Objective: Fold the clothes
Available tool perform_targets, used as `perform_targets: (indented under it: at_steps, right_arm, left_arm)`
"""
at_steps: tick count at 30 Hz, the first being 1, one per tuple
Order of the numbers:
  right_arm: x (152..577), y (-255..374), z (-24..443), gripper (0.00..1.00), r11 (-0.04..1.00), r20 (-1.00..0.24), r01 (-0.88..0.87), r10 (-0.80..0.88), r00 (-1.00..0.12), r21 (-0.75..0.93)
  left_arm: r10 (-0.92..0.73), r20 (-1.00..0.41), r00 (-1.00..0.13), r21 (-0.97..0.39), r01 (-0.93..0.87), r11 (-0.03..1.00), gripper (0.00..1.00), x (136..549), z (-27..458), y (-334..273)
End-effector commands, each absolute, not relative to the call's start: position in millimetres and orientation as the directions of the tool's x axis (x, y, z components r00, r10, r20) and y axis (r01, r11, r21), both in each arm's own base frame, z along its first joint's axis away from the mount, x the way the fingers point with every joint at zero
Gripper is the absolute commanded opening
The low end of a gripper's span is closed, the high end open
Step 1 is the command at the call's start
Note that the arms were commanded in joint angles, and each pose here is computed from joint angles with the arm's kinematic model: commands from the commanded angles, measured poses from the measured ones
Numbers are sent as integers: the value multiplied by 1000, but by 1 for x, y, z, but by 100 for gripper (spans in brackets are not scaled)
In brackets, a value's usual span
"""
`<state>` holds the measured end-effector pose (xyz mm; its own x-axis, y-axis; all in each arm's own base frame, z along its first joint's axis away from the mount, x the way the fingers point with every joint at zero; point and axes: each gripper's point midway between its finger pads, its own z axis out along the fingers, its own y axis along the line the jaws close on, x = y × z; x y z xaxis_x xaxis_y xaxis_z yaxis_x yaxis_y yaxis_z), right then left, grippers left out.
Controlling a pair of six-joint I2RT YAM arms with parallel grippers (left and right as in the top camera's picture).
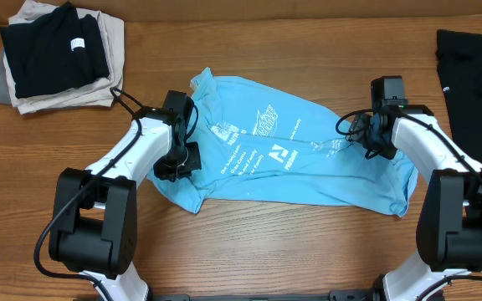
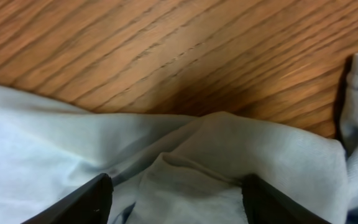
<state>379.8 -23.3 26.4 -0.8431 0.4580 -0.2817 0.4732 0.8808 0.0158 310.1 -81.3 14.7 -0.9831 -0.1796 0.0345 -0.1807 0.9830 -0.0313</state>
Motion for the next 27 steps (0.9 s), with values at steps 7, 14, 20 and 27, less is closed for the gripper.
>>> perform_targets:
  at_steps: [7,14,20,27]
  right_arm:
    - [391,-30,31,38,867,-322,498,473,-820,7]
    - [391,-30,31,28,867,-322,498,473,-820,7]
    - [391,-32,33,18,863,-325,505,476,-817,-4]
    - [402,-43,75,4,809,-334,587,556,-761,9]
  left_arm:
    - [-182,54,-982,-34,-184,982,4,308,10,-81]
    - [-182,55,-982,-34,-184,982,4,308,10,-81]
    - [-182,55,-982,-33,-184,982,4,307,10,-81]
    - [-176,17,-984,-48,-176,983,4,317,36,-83]
